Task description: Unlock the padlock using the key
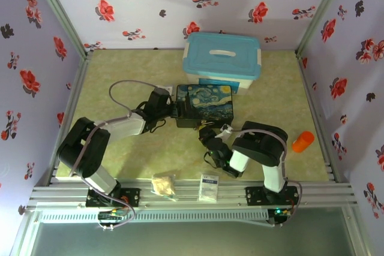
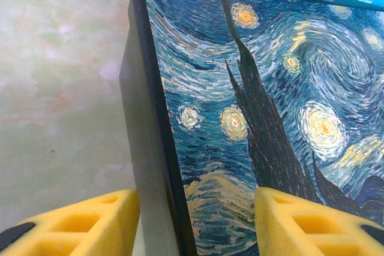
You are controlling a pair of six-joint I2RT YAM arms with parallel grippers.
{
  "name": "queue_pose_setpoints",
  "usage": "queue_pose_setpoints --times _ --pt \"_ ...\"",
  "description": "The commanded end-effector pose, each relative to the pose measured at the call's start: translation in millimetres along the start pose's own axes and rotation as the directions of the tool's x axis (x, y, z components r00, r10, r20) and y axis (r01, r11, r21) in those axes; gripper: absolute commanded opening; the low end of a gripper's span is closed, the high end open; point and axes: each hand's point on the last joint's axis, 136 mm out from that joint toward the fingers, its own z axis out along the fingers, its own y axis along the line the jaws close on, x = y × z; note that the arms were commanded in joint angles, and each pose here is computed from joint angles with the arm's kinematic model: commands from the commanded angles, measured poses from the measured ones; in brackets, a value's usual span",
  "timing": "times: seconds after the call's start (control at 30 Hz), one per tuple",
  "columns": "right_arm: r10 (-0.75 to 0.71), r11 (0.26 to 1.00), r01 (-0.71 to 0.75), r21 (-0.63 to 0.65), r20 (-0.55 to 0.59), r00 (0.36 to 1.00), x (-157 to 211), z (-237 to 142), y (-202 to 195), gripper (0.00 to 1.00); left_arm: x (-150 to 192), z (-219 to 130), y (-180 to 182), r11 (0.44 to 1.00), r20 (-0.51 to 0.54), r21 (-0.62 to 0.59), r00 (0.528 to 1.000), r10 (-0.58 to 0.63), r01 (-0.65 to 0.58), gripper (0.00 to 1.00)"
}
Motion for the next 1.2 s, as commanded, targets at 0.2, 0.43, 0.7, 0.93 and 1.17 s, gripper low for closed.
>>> queue_pose_setpoints --times 0.2,0.43,0.7,0.93,1.17 --pt "-0.031 0.999 0.029 0.019 0.132 0.991 -40.3 -8.5 6.4 0.0 63.6 -0.6 54.1 0.983 -0.156 -0.184 0.987 -0.027 -0.002 0.51" --pt "-0.115 0.992 0.111 0.054 0.077 0.99 -45.4 -18.6 1.7 0.0 44.3 -11.6 41.6 0.989 -0.113 -0.145 0.993 -0.033 0.016 0.56" --pt "-0.308 0.904 0.348 0.247 -0.188 0.933 -44.5 -48.5 -17.3 0.0 -2.7 -33.9 18.7 0.996 -0.02 -0.089 1.0 -0.005 0.003 0.7" --pt "-0.261 0.892 0.397 0.218 -0.47 0.843 -19.1 -61.2 -28.7 0.0 -8.7 -49.5 12.0 0.998 0.003 -0.059 1.0 -0.022 0.022 0.73" --pt "-0.175 0.913 0.366 0.179 -0.639 0.749 -13.6 -76.9 -28.6 0.0 -10.7 -74.5 9.1 0.999 0.035 -0.034 0.999 -0.028 0.029 0.75"
